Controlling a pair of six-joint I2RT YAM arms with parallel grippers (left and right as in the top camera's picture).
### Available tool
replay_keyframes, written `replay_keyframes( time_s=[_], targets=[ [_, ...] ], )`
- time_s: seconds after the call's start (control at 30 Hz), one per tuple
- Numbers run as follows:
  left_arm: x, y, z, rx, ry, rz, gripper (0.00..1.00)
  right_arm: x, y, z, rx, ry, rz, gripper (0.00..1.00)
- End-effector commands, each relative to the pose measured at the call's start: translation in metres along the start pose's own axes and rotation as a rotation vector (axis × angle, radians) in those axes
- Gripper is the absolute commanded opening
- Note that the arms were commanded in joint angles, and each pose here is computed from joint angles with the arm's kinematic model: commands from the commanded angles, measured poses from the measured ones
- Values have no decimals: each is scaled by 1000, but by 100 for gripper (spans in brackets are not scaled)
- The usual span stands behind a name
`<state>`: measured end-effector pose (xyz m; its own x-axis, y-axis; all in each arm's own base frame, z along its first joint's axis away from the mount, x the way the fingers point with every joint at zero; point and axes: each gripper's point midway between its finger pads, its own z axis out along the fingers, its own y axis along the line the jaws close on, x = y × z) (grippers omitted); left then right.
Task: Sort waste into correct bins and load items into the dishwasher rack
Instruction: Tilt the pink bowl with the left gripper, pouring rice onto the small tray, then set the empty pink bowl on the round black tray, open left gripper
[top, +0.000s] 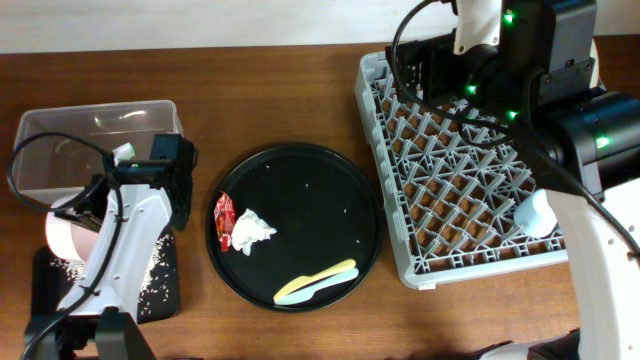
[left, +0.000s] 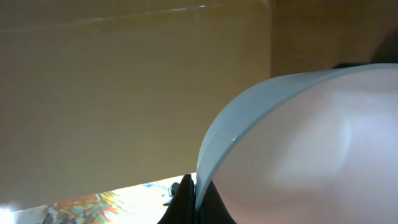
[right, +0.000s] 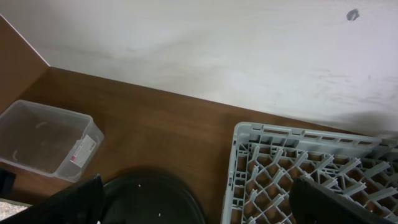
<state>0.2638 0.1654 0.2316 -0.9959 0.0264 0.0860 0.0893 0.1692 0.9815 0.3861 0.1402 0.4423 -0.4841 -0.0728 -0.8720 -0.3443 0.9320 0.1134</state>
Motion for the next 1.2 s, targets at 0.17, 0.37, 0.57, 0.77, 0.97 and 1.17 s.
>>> replay_keyframes(
  time_s=[0.17, 0.37, 0.57, 0.77, 0.97, 1.17],
  targets=[
    [20, -71, 13, 329, 78, -93, 1, 1, -1, 3, 10, 2, 7, 98],
    [14, -52, 9, 283, 47, -81, 0, 1, -1, 3, 10, 2, 7, 98],
    [-51, -46, -52, 701, -166, -306, 1, 1, -1, 3, 10, 2, 7, 98],
    [-101, -59, -135, 1199, -394, -387, 1, 1, -1, 3, 10, 2, 7, 98],
    [-114, -71, -201, 1339, -549, -305, 0, 1, -1, 3, 10, 2, 7, 98],
    [-115, -129, -247, 1435, -537, -129, 1, 1, -1, 3, 10, 2, 7, 98]
  ],
)
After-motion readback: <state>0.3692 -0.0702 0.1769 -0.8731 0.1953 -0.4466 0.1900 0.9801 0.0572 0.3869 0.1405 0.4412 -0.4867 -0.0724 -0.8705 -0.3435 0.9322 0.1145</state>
